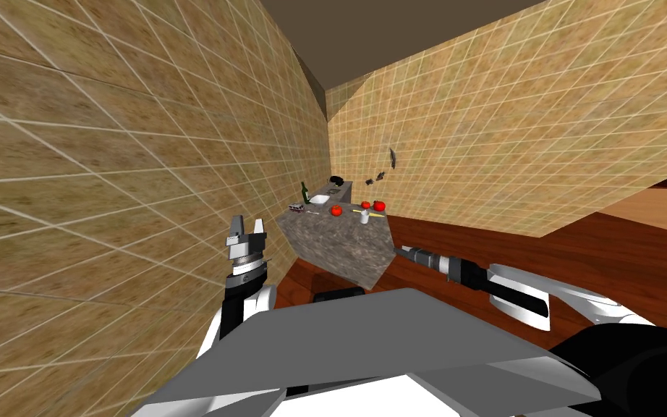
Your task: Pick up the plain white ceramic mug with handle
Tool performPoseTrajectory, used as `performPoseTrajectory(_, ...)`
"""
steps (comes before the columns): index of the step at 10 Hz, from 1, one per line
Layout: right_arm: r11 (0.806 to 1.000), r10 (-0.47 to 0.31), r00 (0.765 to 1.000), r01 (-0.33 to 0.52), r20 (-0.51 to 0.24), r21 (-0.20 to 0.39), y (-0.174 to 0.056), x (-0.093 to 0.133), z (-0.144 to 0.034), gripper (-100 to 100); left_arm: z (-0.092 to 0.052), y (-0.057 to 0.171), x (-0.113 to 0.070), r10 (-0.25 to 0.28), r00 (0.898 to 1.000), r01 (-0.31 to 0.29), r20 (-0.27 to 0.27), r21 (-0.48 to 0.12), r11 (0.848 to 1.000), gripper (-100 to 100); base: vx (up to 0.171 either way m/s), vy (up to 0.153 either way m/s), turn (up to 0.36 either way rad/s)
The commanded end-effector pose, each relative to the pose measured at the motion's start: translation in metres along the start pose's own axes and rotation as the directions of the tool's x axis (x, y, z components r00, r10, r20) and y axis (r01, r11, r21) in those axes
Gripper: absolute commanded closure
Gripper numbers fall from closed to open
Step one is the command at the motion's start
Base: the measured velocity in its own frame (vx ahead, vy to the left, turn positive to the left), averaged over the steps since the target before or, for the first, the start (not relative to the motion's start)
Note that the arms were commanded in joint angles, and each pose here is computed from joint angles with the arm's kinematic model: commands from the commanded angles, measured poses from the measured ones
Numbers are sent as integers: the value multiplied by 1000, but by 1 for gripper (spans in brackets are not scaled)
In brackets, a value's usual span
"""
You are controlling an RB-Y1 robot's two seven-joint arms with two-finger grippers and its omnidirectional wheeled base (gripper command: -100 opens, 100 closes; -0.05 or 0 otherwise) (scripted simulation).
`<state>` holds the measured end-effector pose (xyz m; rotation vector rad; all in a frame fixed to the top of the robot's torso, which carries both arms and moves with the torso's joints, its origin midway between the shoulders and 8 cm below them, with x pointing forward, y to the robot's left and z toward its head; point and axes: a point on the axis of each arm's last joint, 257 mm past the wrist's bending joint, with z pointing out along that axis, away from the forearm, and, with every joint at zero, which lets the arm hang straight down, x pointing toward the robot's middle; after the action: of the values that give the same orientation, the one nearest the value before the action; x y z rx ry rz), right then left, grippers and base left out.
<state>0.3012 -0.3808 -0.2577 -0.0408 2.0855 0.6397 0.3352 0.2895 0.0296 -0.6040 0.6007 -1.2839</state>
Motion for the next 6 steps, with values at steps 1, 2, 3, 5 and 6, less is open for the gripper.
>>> performPoseTrajectory(1,1000,-24,999,24,-29,5,-4,2,0,-100,0,0,0,0,1000,0,0,0,1000,0,0,0,0)
performPoseTrajectory(2,999,-25,996,29,-82,44,-23,13,-11,-100,0,0,0,0,1000,0,0,0,1000,0,8,16,176)
performPoseTrajectory(3,998,-46,994,50,-100,41,-24,11,-12,-100,0,0,0,0,1000,0,0,0,1000,0,11,12,94)
performPoseTrajectory(5,995,-52,986,65,-158,77,-44,20,-24,-100,0,0,0,0,1000,0,0,0,1000,0,15,18,120)
performPoseTrajectory(6,994,-69,982,83,-174,74,-45,18,-25,-100,0,0,0,0,1000,0,0,0,1000,0,11,6,-15)
